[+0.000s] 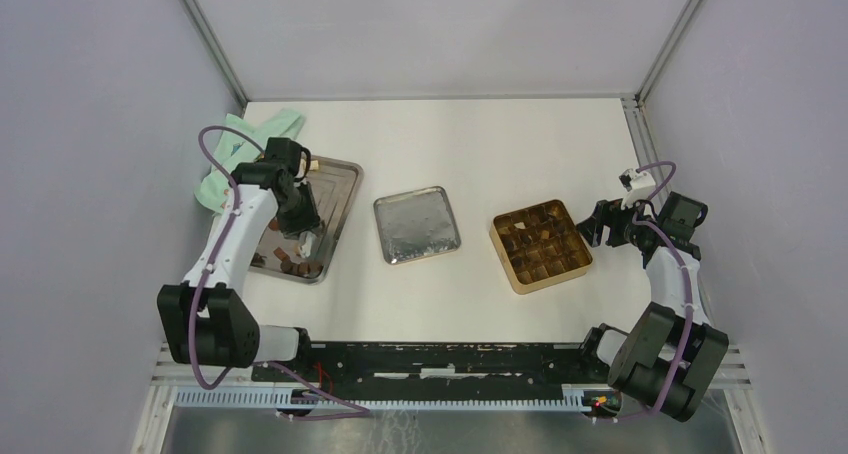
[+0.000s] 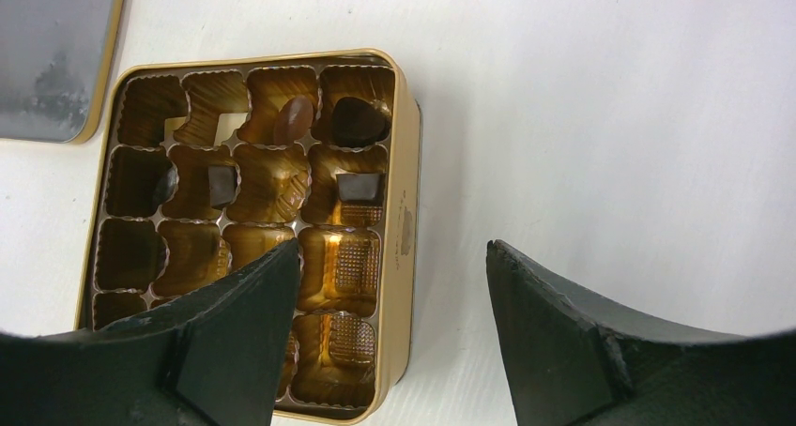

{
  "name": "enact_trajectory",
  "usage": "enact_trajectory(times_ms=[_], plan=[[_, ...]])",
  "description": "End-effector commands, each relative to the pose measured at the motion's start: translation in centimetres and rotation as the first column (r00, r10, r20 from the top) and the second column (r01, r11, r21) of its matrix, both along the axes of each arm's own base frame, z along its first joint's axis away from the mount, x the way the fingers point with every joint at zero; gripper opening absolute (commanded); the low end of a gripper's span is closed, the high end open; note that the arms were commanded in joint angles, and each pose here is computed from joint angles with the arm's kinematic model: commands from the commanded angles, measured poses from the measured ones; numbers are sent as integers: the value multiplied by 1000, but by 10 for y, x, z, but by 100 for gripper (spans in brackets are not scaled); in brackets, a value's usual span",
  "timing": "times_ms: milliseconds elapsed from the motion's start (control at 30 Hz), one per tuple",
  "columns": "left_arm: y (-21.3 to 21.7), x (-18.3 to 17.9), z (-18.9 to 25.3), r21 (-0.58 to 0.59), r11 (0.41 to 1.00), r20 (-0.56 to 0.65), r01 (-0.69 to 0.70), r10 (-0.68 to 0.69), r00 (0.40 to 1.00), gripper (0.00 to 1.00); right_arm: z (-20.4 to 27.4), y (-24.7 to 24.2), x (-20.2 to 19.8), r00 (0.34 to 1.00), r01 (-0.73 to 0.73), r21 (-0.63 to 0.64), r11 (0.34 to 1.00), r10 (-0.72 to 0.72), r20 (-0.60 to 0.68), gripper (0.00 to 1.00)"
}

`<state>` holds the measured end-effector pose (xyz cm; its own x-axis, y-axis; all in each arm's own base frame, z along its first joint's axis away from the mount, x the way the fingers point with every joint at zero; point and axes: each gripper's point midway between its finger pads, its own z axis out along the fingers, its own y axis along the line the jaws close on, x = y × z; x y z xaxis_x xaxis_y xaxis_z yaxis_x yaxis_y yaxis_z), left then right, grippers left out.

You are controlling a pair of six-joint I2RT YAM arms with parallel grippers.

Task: Pack the chocolate
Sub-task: Pick up the fake chocolate from the plate, then pick up the packing box from the center of the board.

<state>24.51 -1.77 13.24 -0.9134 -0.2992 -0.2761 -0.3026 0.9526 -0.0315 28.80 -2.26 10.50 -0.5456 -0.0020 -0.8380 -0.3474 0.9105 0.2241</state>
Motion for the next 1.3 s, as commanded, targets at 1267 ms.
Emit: enact_trajectory(times_ms=[1267], plan=[[-378,-98,83,-186,199,578,962,-769,271,2,16,-9,7,1000,-10,-51,999,11,18,78]])
